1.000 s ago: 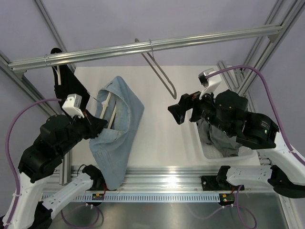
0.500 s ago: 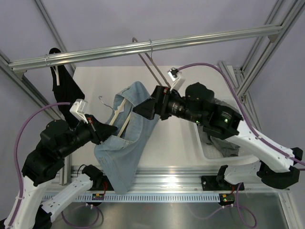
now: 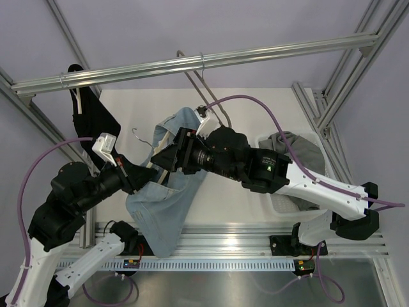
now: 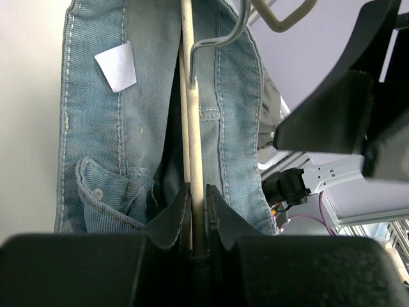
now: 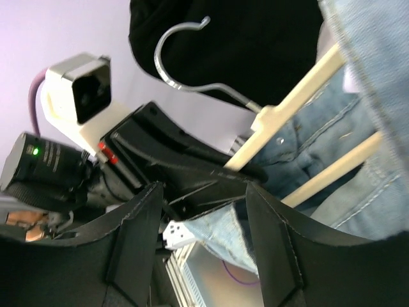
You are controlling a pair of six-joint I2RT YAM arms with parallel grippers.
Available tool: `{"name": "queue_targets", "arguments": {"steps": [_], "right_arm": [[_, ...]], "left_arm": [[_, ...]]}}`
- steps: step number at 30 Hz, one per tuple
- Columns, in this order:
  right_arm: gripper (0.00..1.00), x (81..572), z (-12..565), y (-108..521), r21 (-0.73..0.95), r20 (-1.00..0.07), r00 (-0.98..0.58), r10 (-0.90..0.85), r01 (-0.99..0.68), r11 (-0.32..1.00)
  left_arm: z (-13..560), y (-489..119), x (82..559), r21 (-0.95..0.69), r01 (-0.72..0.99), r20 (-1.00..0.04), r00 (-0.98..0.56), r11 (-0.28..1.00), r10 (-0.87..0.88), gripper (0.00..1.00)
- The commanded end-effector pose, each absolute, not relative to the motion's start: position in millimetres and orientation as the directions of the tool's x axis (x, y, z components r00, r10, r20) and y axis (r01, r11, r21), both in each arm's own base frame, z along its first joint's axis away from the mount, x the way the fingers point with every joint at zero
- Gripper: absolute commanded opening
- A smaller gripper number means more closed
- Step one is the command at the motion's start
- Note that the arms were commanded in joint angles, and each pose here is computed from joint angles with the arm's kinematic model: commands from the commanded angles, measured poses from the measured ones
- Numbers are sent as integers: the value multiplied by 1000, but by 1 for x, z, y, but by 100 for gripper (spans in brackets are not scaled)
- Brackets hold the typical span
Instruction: Remove the skirt from the hanger
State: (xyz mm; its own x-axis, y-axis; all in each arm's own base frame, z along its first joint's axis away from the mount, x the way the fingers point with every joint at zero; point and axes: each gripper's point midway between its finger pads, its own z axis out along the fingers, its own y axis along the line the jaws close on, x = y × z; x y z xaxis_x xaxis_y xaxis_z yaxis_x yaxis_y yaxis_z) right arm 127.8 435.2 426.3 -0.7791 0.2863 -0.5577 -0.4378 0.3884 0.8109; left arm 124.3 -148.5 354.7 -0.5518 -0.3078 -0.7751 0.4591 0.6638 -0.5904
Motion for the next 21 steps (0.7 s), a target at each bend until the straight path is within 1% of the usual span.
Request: {"name": "queue_targets", "arguments": {"steps": [1,8,13,15,21], "right_arm": [[61,139,439,436,834,-534,-752,385,-397,383],[61,152,428,433,827,-538,-723,434,-352,438],[62,162,424,435,844,-506,-712,487,-291,451],[61,164,411,441,830,-510,-719,473,-267,490],[61,171,402,453,830,-504,-716,484,-246,500]], "left_arm": [[411,-150,115,-573,587,-819,-422,571,-388,0],[415,-150,106,-560,621,-829,-412,549,-379,0],[416,-148,95,-537,654,-843,-395,532,-366,0],[419,-149,91,-521,677,-853,-386,520,-352,0],[417,-154,87,-511,699,-859,-400,501,-318,0]]}}
